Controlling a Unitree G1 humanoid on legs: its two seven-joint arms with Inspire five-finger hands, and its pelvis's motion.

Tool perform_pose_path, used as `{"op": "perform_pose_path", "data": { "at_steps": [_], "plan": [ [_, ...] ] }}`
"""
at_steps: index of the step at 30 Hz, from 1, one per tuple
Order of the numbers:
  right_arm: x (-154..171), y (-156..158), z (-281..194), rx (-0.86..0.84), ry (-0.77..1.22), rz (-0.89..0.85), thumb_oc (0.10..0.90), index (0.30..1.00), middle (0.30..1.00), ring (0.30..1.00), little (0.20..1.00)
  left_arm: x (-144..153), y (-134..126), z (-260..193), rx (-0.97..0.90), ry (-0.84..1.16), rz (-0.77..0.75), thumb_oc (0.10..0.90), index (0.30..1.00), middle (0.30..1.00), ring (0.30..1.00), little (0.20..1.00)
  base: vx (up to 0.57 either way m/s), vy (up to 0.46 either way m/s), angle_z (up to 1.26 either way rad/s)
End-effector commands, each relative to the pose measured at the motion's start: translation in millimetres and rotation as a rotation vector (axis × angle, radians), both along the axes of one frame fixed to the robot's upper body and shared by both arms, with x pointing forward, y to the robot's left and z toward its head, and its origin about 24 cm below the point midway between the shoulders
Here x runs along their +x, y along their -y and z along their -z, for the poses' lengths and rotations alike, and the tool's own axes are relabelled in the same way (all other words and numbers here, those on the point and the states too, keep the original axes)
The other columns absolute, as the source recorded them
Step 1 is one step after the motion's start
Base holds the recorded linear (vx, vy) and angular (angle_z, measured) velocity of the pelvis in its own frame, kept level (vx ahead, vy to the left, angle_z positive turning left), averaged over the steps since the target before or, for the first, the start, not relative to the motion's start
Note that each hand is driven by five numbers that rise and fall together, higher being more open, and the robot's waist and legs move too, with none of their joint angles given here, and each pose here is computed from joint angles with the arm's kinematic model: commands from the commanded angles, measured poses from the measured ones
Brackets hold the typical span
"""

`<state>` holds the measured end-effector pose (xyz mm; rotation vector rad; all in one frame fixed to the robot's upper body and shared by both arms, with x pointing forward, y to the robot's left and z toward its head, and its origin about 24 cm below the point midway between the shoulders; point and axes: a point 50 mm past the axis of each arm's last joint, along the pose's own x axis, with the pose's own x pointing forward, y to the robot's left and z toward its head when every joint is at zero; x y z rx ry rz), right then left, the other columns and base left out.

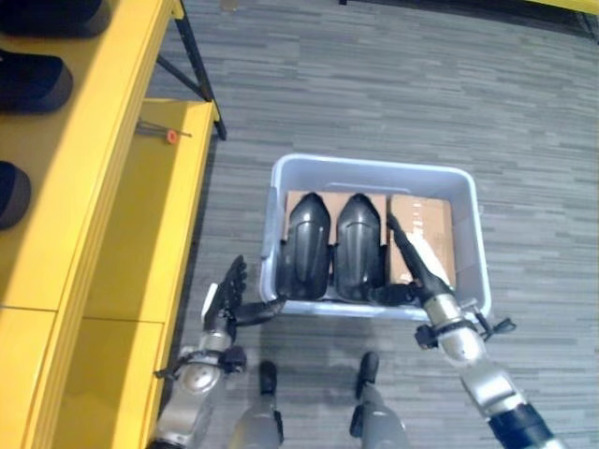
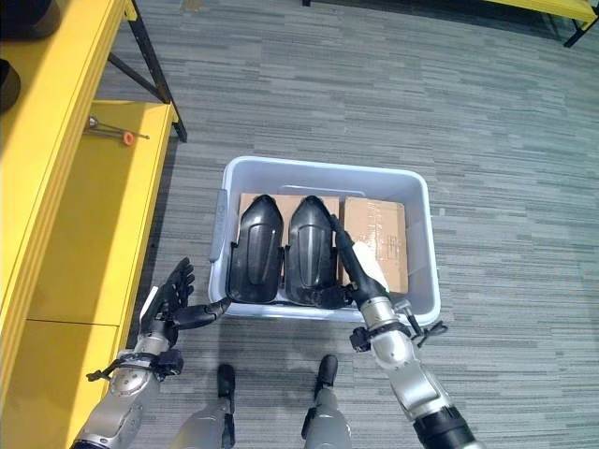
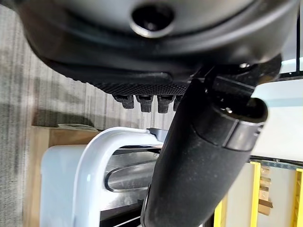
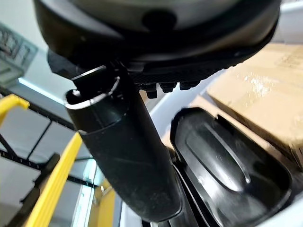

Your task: Move parts from the plastic box to the shelf.

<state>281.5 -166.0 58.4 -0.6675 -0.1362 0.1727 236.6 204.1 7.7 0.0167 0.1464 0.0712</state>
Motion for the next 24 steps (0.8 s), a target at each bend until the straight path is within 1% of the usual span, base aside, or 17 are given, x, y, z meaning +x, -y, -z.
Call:
{"op": "perform_pose_path", "data": {
  "at_steps": [1, 8, 12, 19, 22, 24],
  "plan": [
    [14.3, -4.4, -51.6, -0.005, 0.233, -0.040, 0.900, 1.000, 1.000, 1.000, 1.000, 12.2, 7.3, -47.2, -0.039, 0.257, 0.025, 0.900, 1.000, 1.000, 1.000, 1.000, -0.03, -0.020, 0.16],
    [33.0, -13.5, -57.0, 0.065, 0.211, -0.042, 0.900, 1.000, 1.000, 1.000, 1.000, 13.7, 10.7, -49.0, -0.037, 0.259, 0.049, 0.900, 1.000, 1.000, 1.000, 1.000, -0.02, -0.019, 0.06],
    [39.4, -16.5, -57.5, 0.060, 0.205, -0.037, 0.900, 1.000, 1.000, 1.000, 1.000, 14.8, 11.8, -50.8, -0.040, 0.266, 0.051, 0.900, 1.000, 1.000, 1.000, 1.000, 0.00, 0.000, 0.00],
    [51.2, -7.5, -54.1, -0.028, 0.185, 0.018, 0.900, 1.000, 1.000, 1.000, 1.000, 17.6, 13.0, -55.7, -0.049, 0.289, 0.051, 0.900, 1.000, 1.000, 1.000, 1.000, -0.01, -0.008, 0.08],
    [64.1, 4.6, -57.4, -0.066, 0.177, 0.085, 0.900, 1.000, 1.000, 1.000, 1.000, 18.2, 15.1, -57.8, -0.059, 0.299, 0.062, 0.900, 1.000, 1.000, 1.000, 1.000, -0.02, -0.005, 0.07],
    [78.9, 18.3, -63.1, -0.072, 0.163, 0.166, 0.900, 1.000, 1.000, 1.000, 1.000, 19.0, 17.9, -57.9, -0.082, 0.300, 0.065, 0.900, 1.000, 1.000, 1.000, 1.000, -0.02, 0.003, 0.17]
  ]
}}
